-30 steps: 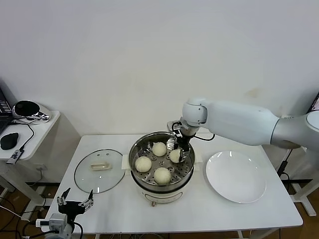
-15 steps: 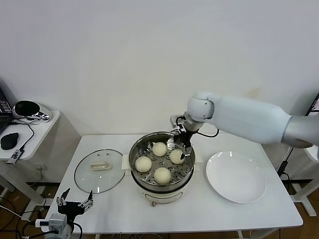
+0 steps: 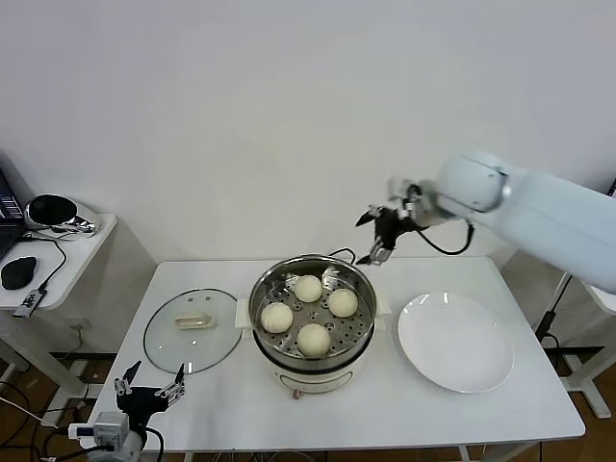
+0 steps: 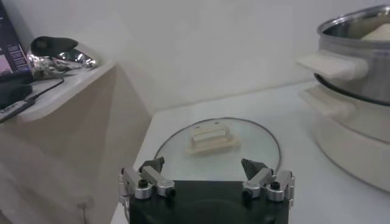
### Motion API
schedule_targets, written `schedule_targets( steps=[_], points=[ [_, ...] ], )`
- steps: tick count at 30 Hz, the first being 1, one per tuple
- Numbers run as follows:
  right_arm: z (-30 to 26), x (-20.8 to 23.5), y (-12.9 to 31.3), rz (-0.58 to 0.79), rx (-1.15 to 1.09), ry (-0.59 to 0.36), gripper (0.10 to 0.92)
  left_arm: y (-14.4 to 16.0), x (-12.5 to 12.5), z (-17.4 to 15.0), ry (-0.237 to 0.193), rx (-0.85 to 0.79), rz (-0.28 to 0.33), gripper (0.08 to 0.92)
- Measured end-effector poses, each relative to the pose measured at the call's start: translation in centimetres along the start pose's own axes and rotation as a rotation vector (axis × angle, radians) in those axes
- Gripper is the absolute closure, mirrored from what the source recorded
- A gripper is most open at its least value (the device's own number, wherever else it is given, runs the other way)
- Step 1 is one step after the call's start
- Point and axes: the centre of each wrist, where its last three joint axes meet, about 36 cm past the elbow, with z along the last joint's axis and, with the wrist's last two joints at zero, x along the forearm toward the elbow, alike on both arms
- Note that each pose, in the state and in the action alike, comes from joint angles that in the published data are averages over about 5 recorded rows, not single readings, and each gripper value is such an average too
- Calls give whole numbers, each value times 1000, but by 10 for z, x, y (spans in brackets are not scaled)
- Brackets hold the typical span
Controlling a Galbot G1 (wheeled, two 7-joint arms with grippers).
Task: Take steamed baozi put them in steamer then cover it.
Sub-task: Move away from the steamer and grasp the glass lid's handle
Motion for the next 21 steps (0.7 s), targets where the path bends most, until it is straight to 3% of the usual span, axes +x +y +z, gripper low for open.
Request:
schedule_targets(
  steps=[7, 21],
  points=[
    [56, 20, 35, 189, -161, -166, 200, -6, -2, 1, -24, 23, 14, 177],
    [148, 14, 142, 525, -520, -435, 200, -1, -11, 0, -69, 2, 31, 177]
  ],
)
